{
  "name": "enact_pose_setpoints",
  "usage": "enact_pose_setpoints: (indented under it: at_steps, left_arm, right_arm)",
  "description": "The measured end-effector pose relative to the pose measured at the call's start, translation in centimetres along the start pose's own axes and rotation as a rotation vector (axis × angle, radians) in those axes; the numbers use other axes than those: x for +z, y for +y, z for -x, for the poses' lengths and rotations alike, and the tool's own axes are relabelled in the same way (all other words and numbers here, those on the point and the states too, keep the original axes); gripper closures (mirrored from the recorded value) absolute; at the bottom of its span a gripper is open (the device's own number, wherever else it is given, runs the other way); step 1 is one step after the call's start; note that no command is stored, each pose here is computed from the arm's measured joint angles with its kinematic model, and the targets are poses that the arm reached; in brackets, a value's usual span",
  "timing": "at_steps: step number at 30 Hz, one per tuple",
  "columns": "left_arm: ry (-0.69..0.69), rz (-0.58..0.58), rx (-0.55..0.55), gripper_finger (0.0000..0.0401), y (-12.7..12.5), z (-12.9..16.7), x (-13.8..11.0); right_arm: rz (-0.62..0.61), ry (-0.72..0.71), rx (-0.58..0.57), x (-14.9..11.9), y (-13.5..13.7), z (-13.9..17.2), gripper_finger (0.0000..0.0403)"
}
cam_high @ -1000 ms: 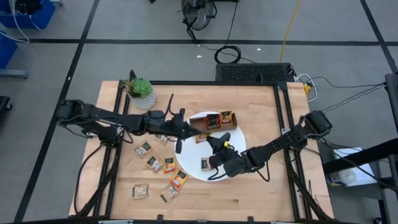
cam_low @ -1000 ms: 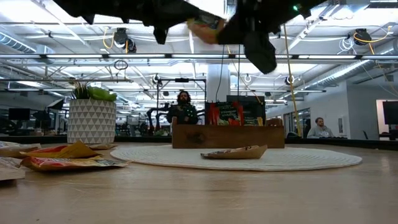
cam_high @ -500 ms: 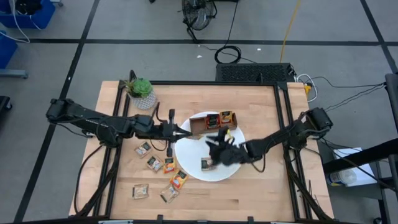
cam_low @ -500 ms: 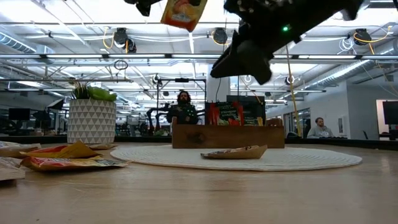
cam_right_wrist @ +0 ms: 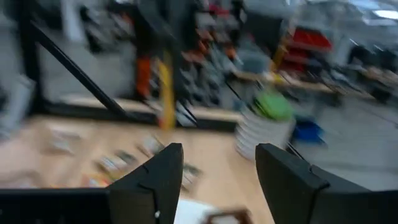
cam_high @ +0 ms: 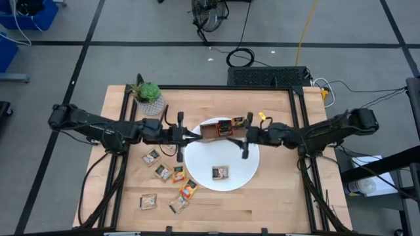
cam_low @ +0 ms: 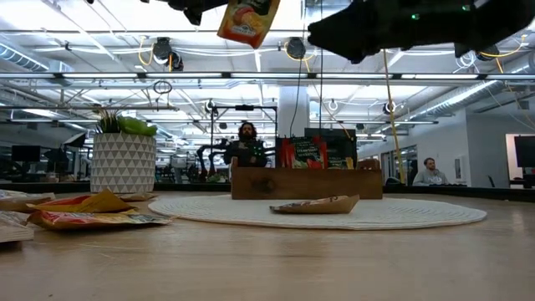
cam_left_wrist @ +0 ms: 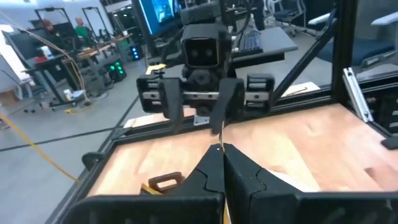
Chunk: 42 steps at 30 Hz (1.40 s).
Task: Pick & Place Tea
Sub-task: Put the yellow tea bag into the right section of the wooden organizer
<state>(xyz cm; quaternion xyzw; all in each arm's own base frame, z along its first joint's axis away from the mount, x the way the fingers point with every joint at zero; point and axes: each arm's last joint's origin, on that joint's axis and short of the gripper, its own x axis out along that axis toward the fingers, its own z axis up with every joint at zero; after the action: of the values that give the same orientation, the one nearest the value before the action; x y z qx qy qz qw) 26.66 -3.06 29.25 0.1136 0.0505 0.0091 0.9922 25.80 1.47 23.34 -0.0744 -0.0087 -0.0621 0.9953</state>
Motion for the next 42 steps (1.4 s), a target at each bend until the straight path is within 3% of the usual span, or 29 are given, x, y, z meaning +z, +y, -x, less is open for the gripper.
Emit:
enact_pose_setpoints:
  at_steps: [8,19,30,37,42]
  left_arm:
    - [-0.013,0.036,-0.017,0.0401,0.7,-0.6,-0.4]
    - [0.005,0.044,-0.028,0.0401,0.9,-0.7,-0.6]
    - [0.006,0.050,-0.036,0.0401,0.9,-0.7,-0.6]
    - [0.007,0.055,-0.036,0.0401,0.9,-0.7,-0.7]
    - [0.003,0.063,-0.037,0.0401,0.9,-0.7,-0.6]
  right_arm:
    - [-0.004,-0.062,0.058,-1.5,0.7,-1.8,0.0228]
    - [0.023,-0.142,0.095,0.7,0.7,-4.0,0.0234]
    - [-0.012,-0.095,0.130,0.6,0.3,-5.3,0.0244]
    - [-0.015,-0.120,0.175,0.8,0.4,-5.2,0.0289]
    - [-0.013,-0.111,0.152,0.6,-0.3,-5.3,0.0377]
